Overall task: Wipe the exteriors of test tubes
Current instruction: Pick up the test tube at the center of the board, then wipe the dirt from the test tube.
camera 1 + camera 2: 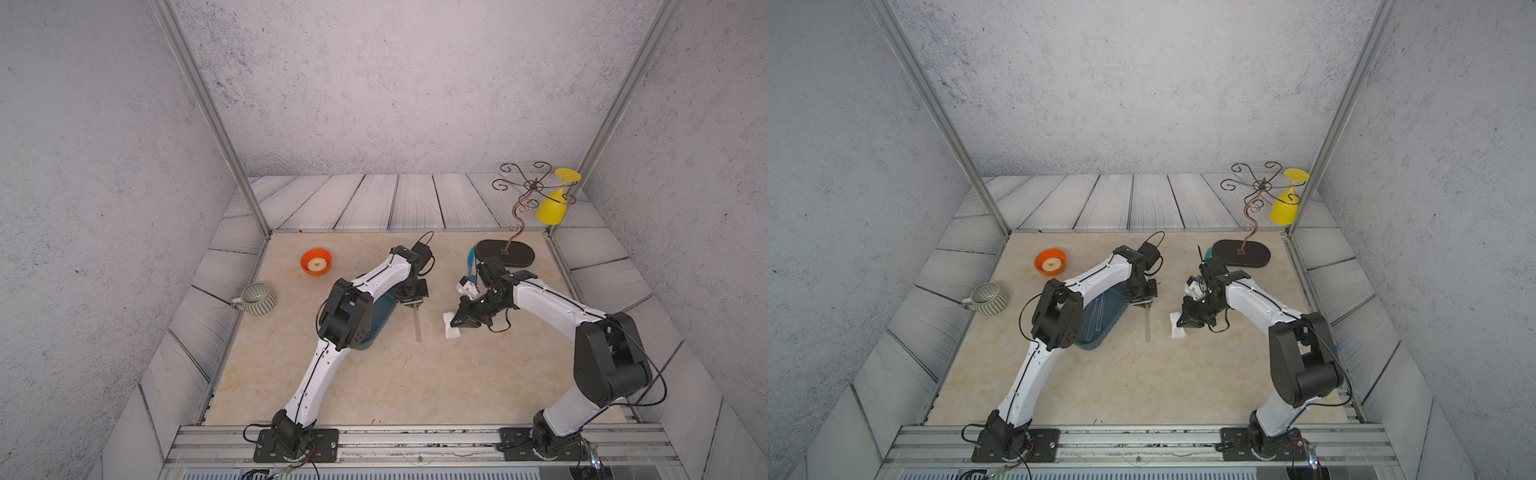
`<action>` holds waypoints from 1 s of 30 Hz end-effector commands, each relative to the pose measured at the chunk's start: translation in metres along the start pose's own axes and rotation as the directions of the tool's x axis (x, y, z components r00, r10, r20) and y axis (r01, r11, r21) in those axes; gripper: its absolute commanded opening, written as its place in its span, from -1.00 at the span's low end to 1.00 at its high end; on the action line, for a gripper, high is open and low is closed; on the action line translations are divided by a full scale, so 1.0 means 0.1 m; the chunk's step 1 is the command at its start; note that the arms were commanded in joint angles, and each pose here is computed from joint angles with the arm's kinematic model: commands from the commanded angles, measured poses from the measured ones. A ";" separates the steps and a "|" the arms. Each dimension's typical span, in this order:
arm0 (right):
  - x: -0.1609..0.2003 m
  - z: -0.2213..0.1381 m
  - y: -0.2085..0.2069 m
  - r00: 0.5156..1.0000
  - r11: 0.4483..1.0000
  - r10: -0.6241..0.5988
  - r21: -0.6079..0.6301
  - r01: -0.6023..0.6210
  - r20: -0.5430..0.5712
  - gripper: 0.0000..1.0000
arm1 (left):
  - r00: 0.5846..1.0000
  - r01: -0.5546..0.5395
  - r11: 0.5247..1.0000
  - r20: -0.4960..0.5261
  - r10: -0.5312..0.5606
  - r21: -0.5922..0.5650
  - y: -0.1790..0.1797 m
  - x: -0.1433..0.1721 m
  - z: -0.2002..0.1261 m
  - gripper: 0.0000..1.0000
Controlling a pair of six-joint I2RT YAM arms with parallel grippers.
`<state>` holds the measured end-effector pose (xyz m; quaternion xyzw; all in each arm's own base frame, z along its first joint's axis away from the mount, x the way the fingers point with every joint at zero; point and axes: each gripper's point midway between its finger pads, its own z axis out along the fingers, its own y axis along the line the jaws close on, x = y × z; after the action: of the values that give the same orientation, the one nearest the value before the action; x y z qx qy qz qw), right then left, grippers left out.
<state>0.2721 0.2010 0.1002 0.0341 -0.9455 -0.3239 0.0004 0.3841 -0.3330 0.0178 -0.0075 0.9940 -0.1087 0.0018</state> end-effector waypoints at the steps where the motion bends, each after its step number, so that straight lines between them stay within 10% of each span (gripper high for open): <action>1: 0.13 -0.04 -0.04 1.000 1.000 0.003 0.006 -0.003 -0.010 -0.95 | 0.997 -0.023 1.000 -0.079 0.022 -0.011 0.08 0.21 0.13 -0.59; 16: -0.03 0.32 0.07 0.998 0.995 0.070 -0.066 -0.071 -0.007 -0.96 | 1.000 -0.004 0.978 -0.006 0.006 0.208 -0.30 0.56 -0.69 -0.63; 30: -0.01 0.29 0.64 1.000 0.987 0.014 -0.158 -0.014 -0.002 -0.96 | 1.000 0.001 0.979 0.018 -0.004 0.206 -0.25 0.66 -0.79 -0.63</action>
<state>0.2696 0.2619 0.0852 0.0199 -0.9281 -0.3712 0.0224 0.3160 -0.3421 0.0933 -0.0093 0.9778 -0.2095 -0.0020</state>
